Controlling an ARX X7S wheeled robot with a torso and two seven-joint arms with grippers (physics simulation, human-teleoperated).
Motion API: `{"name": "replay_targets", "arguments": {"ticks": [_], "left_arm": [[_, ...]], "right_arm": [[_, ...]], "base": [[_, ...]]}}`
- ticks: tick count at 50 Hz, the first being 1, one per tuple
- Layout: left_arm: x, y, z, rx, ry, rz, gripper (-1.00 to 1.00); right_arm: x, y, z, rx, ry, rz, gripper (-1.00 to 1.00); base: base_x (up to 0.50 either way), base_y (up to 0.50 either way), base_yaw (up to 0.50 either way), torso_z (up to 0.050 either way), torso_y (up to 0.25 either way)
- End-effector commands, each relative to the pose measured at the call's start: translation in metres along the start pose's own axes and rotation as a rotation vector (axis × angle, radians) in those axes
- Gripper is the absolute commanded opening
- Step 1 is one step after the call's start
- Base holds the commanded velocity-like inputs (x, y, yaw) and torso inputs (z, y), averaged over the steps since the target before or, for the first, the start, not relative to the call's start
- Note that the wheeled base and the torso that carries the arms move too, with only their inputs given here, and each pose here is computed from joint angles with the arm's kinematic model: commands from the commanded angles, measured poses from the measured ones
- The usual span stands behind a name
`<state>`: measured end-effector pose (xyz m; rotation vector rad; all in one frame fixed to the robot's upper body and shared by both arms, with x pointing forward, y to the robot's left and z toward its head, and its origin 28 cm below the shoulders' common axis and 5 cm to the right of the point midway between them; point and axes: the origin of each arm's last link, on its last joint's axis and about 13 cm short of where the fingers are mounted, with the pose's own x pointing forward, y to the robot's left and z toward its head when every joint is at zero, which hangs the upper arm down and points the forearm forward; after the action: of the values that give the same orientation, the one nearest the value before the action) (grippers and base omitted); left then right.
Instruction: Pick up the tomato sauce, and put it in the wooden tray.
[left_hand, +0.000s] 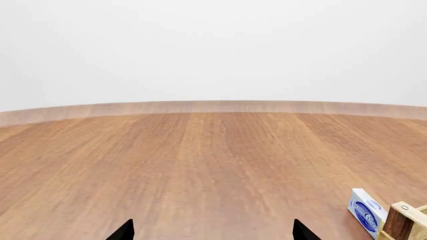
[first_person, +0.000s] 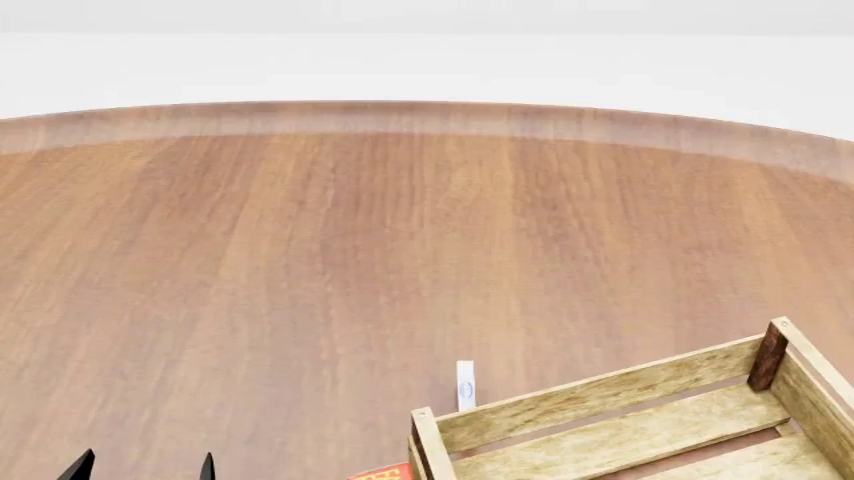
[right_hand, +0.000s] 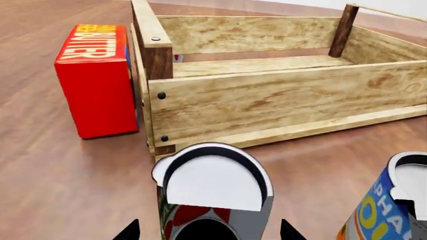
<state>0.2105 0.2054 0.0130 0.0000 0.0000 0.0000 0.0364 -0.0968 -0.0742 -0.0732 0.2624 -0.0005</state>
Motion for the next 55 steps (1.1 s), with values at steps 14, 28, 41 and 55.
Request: {"name": "replay_targets", "arguments": {"ticks": [14, 28, 41, 55], "left_arm": [[0.000, 0.000, 0.000, 0.000, 0.000, 0.000, 1.00], [0.000, 0.000, 0.000, 0.000, 0.000, 0.000, 1.00], [0.000, 0.000, 0.000, 0.000, 0.000, 0.000, 1.00], [0.000, 0.000, 0.000, 0.000, 0.000, 0.000, 1.00]], "right_arm": [[0.004, 0.000, -0.003, -0.014, 0.012, -0.041, -1.00], [0.004, 0.000, -0.002, -0.018, 0.004, -0.042, -1.00], [-0.001, -0.001, 0.009, -0.048, -0.095, -0.072, -1.00], [-0.002, -0.002, 0.021, -0.058, -0.165, -0.076, -1.00]], "base": [[0.00, 0.00, 0.00, 0.000, 0.000], [0.00, 0.00, 0.00, 0.000, 0.000], [0.00, 0.00, 0.00, 0.000, 0.000], [0.00, 0.00, 0.00, 0.000, 0.000]]}}
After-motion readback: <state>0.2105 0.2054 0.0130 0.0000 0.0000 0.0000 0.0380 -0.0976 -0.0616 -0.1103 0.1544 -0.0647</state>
